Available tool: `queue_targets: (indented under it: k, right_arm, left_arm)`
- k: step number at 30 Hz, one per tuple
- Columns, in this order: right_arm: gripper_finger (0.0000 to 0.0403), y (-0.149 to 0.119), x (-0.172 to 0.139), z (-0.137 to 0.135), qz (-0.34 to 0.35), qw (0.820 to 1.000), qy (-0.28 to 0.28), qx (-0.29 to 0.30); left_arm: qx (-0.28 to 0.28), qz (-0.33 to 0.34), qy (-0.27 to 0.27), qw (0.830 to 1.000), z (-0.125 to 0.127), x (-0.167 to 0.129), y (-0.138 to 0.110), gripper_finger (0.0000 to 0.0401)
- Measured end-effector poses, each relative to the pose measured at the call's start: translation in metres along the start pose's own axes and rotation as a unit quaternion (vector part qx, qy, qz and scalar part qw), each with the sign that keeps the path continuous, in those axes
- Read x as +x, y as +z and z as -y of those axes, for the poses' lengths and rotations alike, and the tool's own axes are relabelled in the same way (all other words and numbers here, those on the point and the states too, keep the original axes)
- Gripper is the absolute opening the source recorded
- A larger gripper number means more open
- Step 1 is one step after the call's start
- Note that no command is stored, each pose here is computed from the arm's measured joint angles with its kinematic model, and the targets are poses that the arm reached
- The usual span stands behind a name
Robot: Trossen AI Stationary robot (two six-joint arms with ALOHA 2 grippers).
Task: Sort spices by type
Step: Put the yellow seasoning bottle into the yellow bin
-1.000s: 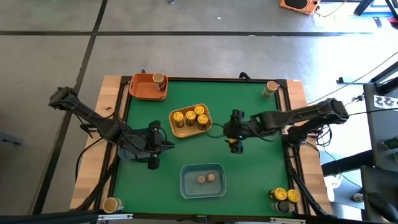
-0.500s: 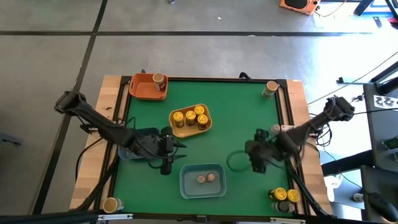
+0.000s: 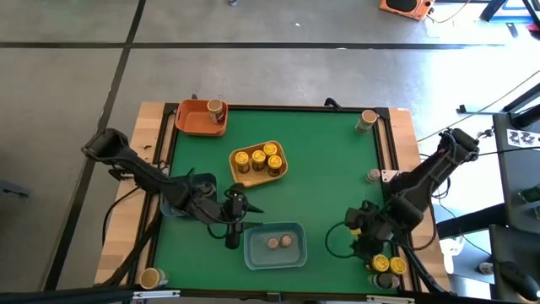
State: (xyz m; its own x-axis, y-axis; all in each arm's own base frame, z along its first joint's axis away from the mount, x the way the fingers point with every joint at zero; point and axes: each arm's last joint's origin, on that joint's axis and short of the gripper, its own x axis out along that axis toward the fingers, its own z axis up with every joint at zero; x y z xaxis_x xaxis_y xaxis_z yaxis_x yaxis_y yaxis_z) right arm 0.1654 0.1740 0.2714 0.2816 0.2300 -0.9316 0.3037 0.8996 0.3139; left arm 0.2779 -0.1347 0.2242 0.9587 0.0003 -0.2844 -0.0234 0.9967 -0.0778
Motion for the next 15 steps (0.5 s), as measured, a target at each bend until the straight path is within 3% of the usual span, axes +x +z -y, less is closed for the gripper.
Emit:
queue_targets:
  k: [8,15]
  right_arm:
    - [0.0337,-0.034,-0.024,-0.026,0.015,0.999,0.043,-0.011]
    - [0.0337,-0.064,-0.025,-0.021,-0.020,1.000,-0.005,0.016]
  left_arm:
    - [-0.008,-0.017,-0.017,1.000,0.021,0.017,-0.017,0.0168]
    - [-0.001,-0.008,-0.022,1.000,0.038,0.037,-0.009,0.0168]
